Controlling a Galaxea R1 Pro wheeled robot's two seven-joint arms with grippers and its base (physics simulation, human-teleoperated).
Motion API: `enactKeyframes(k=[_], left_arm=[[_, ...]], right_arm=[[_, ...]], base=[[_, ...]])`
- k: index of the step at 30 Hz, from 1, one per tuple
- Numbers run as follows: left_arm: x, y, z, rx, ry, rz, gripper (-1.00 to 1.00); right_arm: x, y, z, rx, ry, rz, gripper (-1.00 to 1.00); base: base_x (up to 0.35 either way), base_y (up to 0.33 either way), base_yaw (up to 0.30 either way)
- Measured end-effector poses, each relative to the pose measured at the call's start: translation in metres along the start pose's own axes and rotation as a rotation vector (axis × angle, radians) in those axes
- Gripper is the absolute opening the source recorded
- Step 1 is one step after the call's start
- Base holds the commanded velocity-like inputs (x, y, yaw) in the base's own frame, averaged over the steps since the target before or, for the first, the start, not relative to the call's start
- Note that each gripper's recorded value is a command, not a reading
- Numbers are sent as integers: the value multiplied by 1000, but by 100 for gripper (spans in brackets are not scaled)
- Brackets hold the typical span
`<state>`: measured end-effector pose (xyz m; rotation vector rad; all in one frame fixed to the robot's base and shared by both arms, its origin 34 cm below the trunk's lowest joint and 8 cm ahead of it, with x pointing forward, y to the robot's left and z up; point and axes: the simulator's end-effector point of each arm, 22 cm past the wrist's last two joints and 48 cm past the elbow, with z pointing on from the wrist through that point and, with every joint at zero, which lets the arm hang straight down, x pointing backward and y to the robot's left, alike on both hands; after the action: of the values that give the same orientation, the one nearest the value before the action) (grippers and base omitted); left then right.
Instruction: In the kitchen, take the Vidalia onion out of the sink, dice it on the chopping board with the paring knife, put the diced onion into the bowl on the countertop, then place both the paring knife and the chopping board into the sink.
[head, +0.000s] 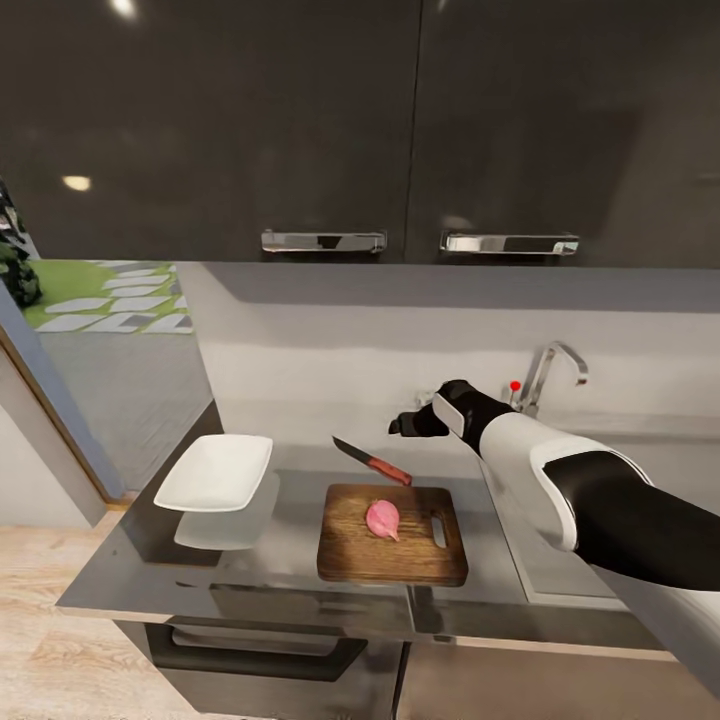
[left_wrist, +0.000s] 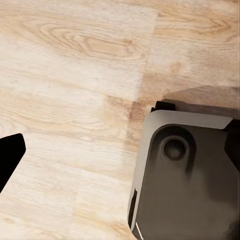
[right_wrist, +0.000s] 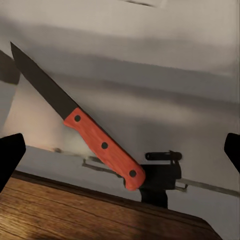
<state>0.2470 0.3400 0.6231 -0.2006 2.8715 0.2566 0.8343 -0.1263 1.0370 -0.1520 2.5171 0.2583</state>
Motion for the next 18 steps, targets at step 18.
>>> enactKeyframes(k=[18], left_arm=[[12,-5,1,6,28,4,100]], right_arm=[[13,0,17,8,32,-5,100]], base=[[0,0,0]])
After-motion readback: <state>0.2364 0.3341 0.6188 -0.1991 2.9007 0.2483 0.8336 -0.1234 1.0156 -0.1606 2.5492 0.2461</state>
